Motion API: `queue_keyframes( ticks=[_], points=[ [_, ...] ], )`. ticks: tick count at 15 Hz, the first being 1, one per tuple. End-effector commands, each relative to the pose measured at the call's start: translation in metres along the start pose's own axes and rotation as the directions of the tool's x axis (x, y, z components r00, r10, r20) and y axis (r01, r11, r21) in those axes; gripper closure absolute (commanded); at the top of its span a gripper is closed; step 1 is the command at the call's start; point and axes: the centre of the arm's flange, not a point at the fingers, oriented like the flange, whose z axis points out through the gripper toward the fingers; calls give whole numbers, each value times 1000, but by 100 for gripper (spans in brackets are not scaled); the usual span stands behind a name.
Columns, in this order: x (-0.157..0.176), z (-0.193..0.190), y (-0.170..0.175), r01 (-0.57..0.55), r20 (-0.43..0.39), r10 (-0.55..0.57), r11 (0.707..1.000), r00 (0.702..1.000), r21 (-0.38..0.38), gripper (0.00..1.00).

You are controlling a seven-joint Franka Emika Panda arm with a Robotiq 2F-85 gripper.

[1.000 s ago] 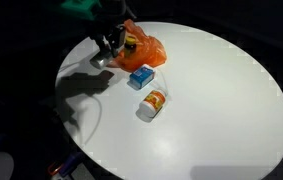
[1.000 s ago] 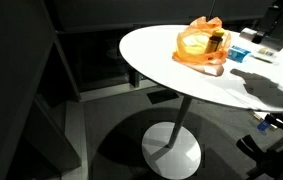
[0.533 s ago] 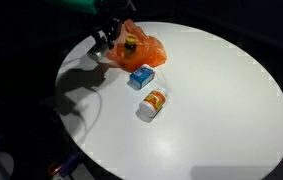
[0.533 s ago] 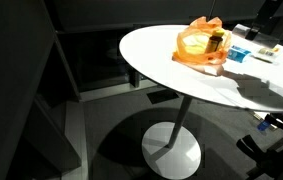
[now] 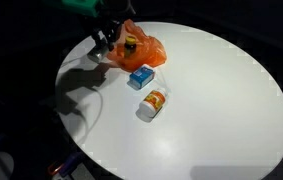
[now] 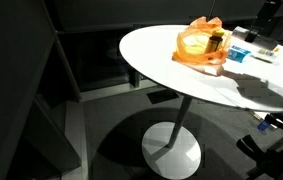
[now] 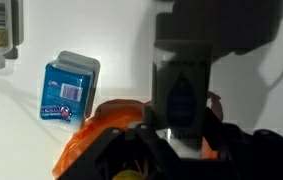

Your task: Move the lotion bottle to the plastic

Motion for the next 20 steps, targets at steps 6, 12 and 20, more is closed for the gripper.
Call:
queue_keyframes(
  ticks=[6,12,20],
  points=[
    [39,27,-4,72,-64,-71,997,995,0,75],
    [69,33,-7,109,-85,-106,993,991,33,75],
    [105,45,4,107,-113,-104,994,988,16,75]
  ],
)
